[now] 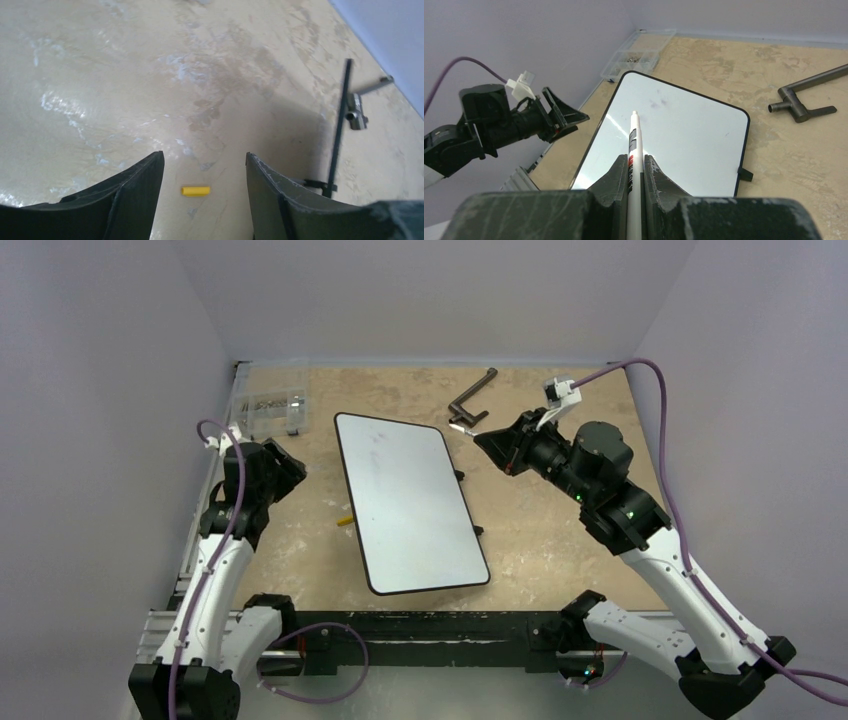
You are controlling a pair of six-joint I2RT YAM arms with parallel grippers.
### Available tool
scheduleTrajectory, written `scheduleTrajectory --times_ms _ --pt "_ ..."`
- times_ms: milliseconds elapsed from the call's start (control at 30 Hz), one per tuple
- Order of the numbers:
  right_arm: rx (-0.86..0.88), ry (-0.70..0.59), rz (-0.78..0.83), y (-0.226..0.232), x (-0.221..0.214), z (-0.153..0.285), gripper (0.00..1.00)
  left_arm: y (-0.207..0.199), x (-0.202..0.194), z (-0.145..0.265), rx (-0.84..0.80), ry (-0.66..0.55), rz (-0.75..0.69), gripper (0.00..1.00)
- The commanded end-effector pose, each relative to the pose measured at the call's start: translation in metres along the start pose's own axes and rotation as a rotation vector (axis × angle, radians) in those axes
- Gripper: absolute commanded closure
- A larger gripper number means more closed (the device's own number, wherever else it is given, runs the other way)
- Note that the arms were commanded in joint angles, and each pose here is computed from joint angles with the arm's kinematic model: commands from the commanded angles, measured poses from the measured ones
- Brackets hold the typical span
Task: Write a sentence on the whiteboard
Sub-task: Place the pen cap at the center of the board, then move the whiteboard to the center of the board.
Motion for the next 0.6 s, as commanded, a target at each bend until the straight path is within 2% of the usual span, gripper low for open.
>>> scheduleTrajectory --times_ms 0,133,300,567 --pt "-0.019 -0.031 0.050 -0.002 0.013 0.003 1.00 -0.028 0.009 0.021 -0.181 0.093 -0.136 0.42" --pt "-0.049 -0.038 0.084 -0.003 0.022 0.011 1.00 -0.039 0.005 0.030 -0.264 0.188 -0.177 0.47" --pt "-0.062 -0.039 0.092 -0.003 0.026 0.018 1.00 -0.045 -0.007 0.029 -0.350 0.315 -0.199 0.60" --pt "-0.060 -0.034 0.087 -0.003 0.023 0.023 1.00 -0.059 -0.024 0.010 -0.489 0.487 -0.159 0.68"
Point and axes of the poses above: each gripper's point midway between its finger pads, its own z axis back along the fingers, its own y axis along the line the jaws close on, x = y × z, the point moved 8 cm from there along z, back along the fingers, and after that the axes turned 14 degrees about z, right-handed, at the moved point
